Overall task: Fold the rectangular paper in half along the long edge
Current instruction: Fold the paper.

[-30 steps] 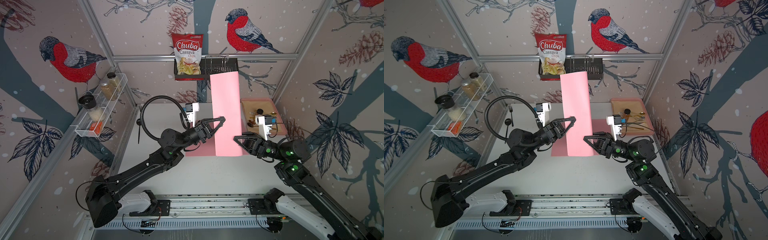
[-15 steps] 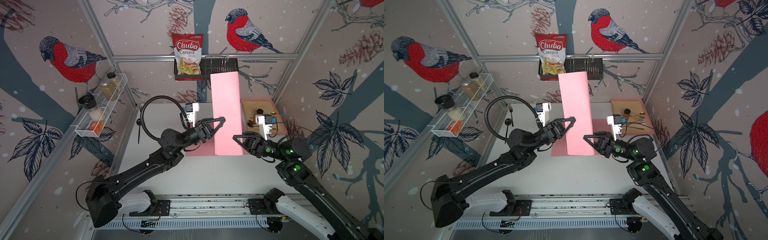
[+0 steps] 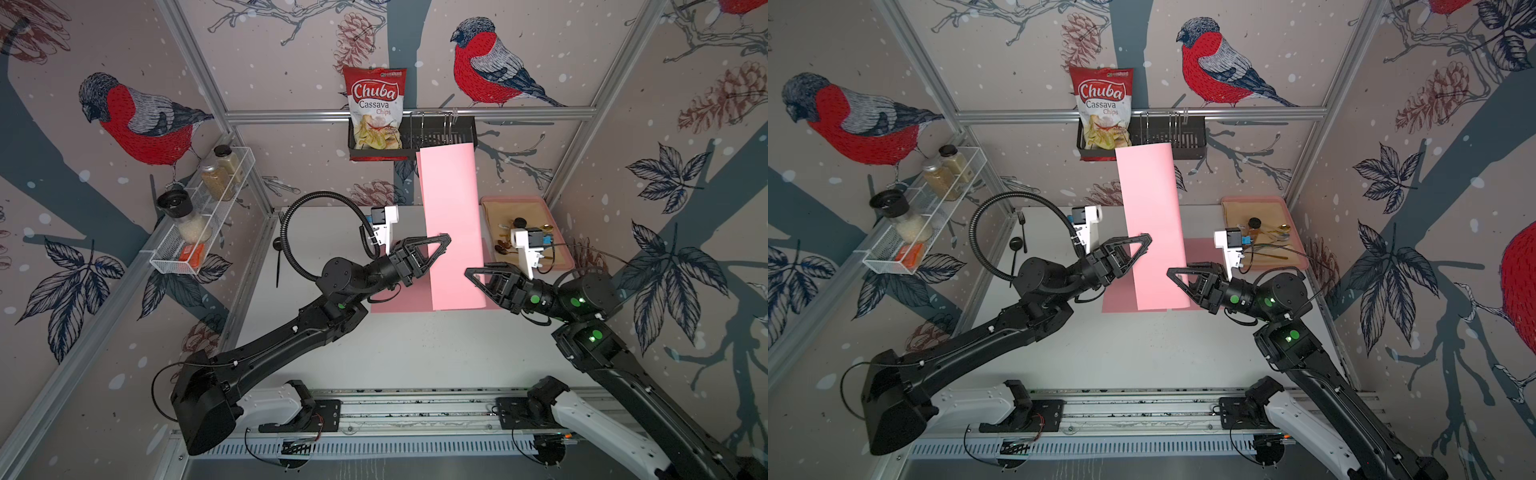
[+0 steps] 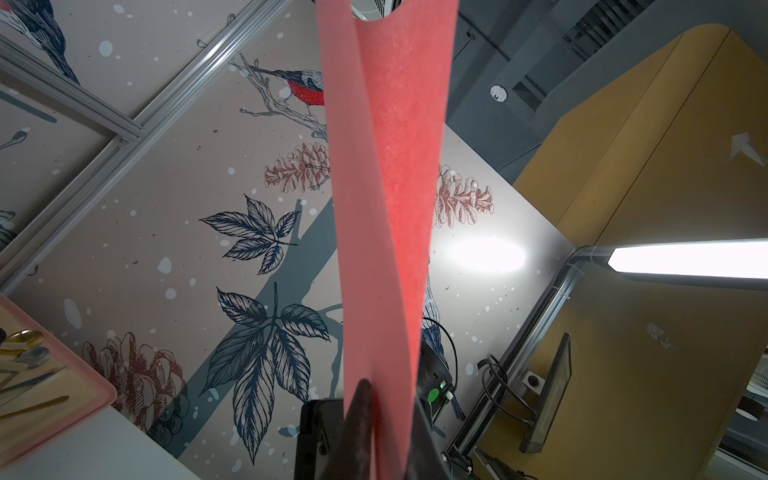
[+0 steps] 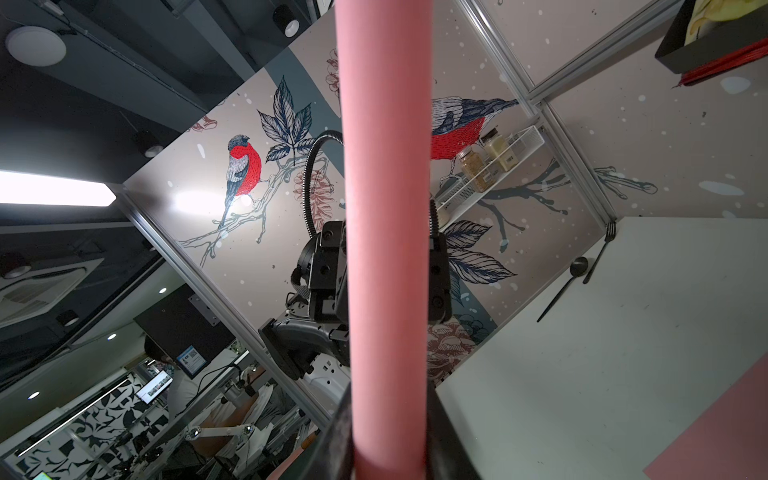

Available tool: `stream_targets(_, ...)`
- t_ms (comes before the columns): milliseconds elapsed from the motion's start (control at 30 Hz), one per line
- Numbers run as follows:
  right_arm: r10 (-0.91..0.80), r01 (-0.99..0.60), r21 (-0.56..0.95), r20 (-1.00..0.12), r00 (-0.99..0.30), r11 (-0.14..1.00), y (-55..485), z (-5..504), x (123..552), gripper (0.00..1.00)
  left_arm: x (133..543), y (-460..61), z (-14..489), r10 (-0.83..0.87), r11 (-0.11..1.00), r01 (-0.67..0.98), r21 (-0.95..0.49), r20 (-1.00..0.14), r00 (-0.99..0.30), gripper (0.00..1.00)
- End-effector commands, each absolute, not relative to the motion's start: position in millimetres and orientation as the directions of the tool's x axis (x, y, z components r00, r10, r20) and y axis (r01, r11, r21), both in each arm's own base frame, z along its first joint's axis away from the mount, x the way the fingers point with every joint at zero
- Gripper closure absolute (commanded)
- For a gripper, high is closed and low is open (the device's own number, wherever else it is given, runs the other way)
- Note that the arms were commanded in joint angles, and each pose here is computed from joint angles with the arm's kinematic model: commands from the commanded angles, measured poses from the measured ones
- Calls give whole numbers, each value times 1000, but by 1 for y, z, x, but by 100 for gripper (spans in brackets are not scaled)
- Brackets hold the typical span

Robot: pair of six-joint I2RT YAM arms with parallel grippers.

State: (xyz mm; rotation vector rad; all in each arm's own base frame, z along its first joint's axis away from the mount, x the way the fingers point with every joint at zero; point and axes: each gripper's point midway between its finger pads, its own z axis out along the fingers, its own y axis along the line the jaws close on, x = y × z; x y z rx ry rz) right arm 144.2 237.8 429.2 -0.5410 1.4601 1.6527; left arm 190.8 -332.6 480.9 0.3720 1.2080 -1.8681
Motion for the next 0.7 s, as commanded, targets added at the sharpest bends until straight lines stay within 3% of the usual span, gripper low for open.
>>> stream_targets(0, 320, -828, 558, -794, -518, 44, 236, 436, 144, 75, 187, -331, 485, -504, -174, 800, -574, -646, -573, 88)
stream_targets(267, 320, -829, 557, -794, -516, 45, 236, 437, 143, 74, 186, -331, 486, -504, -178, 802, -571, -647, -572, 99)
stream_targets(433, 316, -831, 553, -800, -511, 58, 235, 437, 144, 68, 184, -330, 487, -501, -180, 803, -569, -649, -572, 100)
stream_targets(667, 310, -846, 515, -834, -457, 137, 232, 450, 153, 41, 181, -330, 484, -487, -180, 804, -567, -658, -574, 100)
